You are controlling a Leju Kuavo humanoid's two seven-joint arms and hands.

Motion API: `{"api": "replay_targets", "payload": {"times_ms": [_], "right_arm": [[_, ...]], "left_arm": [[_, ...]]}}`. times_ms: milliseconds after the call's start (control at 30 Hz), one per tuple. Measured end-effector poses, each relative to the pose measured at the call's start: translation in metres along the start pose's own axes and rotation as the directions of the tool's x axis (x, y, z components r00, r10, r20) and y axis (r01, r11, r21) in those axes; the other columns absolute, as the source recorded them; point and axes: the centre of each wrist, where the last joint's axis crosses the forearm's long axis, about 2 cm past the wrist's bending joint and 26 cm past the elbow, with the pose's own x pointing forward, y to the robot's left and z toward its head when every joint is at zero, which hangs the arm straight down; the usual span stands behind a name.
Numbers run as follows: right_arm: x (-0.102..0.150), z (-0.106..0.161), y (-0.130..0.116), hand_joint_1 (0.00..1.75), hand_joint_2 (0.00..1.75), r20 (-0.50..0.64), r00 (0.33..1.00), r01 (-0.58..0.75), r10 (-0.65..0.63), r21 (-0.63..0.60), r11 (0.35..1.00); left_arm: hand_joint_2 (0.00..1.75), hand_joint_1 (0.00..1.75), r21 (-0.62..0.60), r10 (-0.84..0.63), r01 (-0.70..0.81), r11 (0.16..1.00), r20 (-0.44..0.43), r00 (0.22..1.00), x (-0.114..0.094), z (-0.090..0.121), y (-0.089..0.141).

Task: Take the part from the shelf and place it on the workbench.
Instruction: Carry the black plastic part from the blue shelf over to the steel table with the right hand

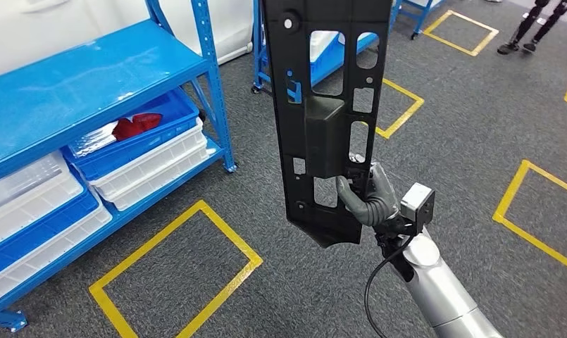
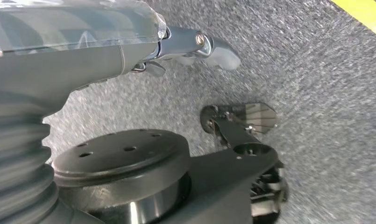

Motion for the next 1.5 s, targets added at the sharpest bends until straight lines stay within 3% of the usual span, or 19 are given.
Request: {"api": "replay_targets", "payload": {"times_ms": [233, 467, 933, 1133, 1333, 1500], "right_arm": [[0.006, 0.009, -0.006, 1.75, 1.75, 0.009, 0.993, -0.115, 0.115, -0.041, 0.993], [0.017, 0.042, -0.015, 1.75, 1.75, 0.021, 0.982, -0.183, 0.185, -0.092, 0.979], [0.048, 0.100, -0.008, 1.75, 1.75, 0.051, 0.980, -0.176, 0.190, -0.200, 0.964], [0.057, 0.131, 0.015, 1.75, 1.75, 0.058, 0.986, -0.128, 0.154, -0.314, 0.941], [0.064, 0.136, 0.030, 1.75, 1.75, 0.070, 0.987, -0.106, 0.142, -0.375, 0.921], [0.062, 0.128, 0.025, 1.75, 1.75, 0.091, 0.986, -0.100, 0.142, -0.362, 0.927]], "left_arm": [[1.75, 0.00, -0.011, -0.008, 0.008, 1.000, -0.002, 1.000, 0.000, 0.000, 0.000], [1.75, 0.00, -0.012, -0.028, 0.028, 1.000, -0.012, 1.000, -0.004, 0.001, 0.001], [1.75, 0.00, -0.009, -0.056, 0.056, 0.998, -0.013, 0.998, -0.006, 0.000, 0.005], [1.75, 0.00, -0.005, -0.049, 0.049, 0.999, -0.007, 0.999, -0.008, 0.000, 0.007], [1.75, 0.00, 0.001, -0.048, 0.048, 0.999, 0.006, 0.999, -0.004, -0.001, 0.010], [1.75, 0.00, 0.011, -0.037, 0.037, 0.999, 0.015, 0.999, -0.002, -0.002, 0.012]]}}
